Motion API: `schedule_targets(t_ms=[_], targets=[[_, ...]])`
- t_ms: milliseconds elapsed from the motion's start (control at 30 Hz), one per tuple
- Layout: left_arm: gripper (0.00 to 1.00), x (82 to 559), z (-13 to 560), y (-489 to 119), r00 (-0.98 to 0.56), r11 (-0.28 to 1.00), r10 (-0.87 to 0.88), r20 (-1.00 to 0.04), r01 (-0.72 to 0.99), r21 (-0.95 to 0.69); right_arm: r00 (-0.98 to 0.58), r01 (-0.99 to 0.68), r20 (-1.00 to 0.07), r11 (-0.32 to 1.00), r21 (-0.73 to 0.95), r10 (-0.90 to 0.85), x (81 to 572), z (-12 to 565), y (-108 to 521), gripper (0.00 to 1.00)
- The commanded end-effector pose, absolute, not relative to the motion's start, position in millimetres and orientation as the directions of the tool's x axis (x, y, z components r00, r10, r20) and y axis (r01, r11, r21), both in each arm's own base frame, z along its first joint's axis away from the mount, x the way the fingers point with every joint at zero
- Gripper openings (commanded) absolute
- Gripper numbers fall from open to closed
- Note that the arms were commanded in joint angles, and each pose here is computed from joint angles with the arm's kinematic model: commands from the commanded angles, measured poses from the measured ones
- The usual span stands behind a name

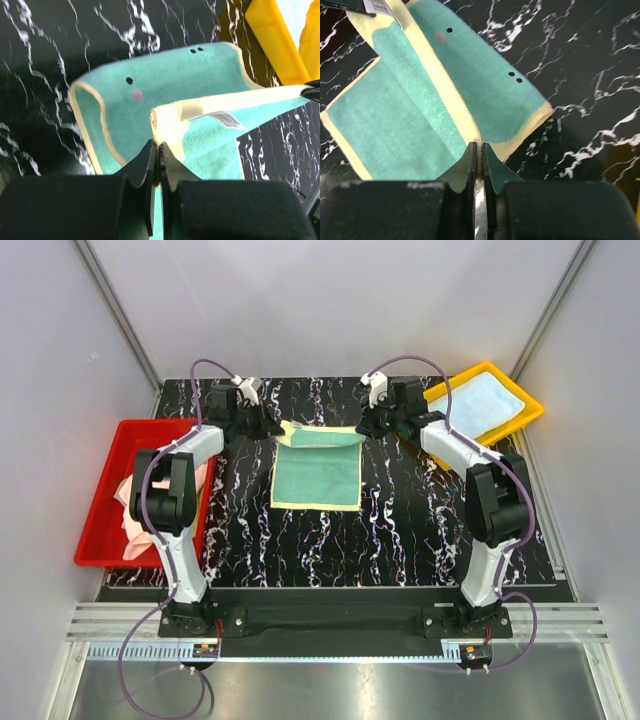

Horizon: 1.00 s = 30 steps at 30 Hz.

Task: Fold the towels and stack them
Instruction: Fold the towel

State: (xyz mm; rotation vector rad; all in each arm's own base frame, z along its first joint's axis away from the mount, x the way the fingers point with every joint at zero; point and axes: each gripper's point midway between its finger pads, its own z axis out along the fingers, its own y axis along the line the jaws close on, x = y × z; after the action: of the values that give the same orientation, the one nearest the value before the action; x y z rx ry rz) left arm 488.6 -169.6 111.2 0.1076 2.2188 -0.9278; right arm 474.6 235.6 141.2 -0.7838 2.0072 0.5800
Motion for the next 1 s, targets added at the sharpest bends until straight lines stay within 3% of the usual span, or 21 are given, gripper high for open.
schedule_targets(t_ms=[0,233,300,500,700,967], targets=[[0.08,477,139,-168,-0.676,0.727,-0.168,-0.718,0.406,-0.553,-0.421,-0.734,-0.859,0.665,0.134,-0.292,446,149,255,0.0],[0.09,449,105,-164,-0.732,0.769,-0.163,-0.661,0.326,-0.55,-0.491,-0.712,-0.819,0.679,0.181,-0.296,414,115,258,0.0],[0.19,439,97,-157,-0.739,0.794,-0.176,-0.65,0.284,-0.537,-0.514,-0.709,-0.802,0.678,0.197,-0.304,407,107,257,0.0],[0.32,432,111,-129,-0.682,0.868,-0.285,-0.674,0.115,-0.483,-0.551,-0.715,-0.769,0.658,0.236,-0.323,380,86,259,0.0],[0.4,425,108,-145,-0.755,0.83,-0.354,-0.553,0.02,-0.558,-0.565,-0.716,-0.749,0.657,0.237,-0.345,370,77,257,0.0],[0.45,457,97,-180,-0.812,0.781,-0.216,-0.543,0.19,-0.595,-0.558,-0.719,-0.755,0.655,0.232,-0.345,372,80,258,0.0]])
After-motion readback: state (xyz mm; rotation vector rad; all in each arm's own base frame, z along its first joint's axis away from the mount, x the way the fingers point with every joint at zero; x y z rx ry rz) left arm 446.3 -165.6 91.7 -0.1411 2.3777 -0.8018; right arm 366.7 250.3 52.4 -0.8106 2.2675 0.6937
